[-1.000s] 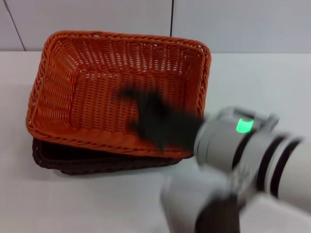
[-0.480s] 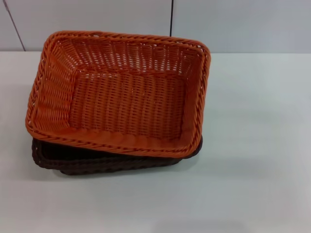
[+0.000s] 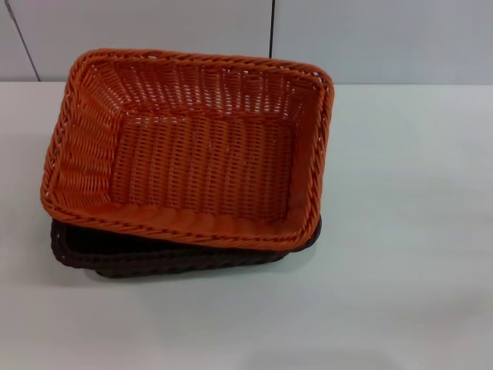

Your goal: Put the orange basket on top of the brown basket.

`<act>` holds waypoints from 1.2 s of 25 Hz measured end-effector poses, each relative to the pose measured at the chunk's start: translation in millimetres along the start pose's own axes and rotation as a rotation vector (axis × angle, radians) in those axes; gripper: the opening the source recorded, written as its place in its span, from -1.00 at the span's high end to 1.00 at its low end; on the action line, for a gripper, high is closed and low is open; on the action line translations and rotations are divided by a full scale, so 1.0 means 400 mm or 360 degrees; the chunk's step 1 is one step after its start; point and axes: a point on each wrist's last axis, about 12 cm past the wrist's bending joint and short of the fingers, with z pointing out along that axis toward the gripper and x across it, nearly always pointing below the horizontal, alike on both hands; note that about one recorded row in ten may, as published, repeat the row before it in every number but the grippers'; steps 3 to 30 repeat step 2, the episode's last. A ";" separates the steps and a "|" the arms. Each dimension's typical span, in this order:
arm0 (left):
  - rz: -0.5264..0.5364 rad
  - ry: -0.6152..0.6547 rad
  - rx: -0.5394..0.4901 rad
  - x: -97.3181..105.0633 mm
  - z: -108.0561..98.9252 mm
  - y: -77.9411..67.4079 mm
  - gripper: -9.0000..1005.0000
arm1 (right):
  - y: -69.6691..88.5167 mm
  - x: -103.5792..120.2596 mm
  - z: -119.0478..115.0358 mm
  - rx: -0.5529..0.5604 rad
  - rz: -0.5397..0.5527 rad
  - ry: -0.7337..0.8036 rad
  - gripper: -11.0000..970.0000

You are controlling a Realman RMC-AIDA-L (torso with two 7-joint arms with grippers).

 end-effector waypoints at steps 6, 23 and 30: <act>0.0000 0.0002 -0.0001 0.000 0.001 0.000 -0.54 | 0.003 0.003 0.002 -0.0008 -0.0005 0.0000 -0.39; 0.0000 0.0002 -0.0001 0.000 0.001 0.000 -0.54 | 0.003 0.003 0.002 -0.0008 -0.0005 0.0000 -0.39; 0.0000 0.0002 -0.0001 0.000 0.001 0.000 -0.54 | 0.003 0.003 0.002 -0.0008 -0.0005 0.0000 -0.39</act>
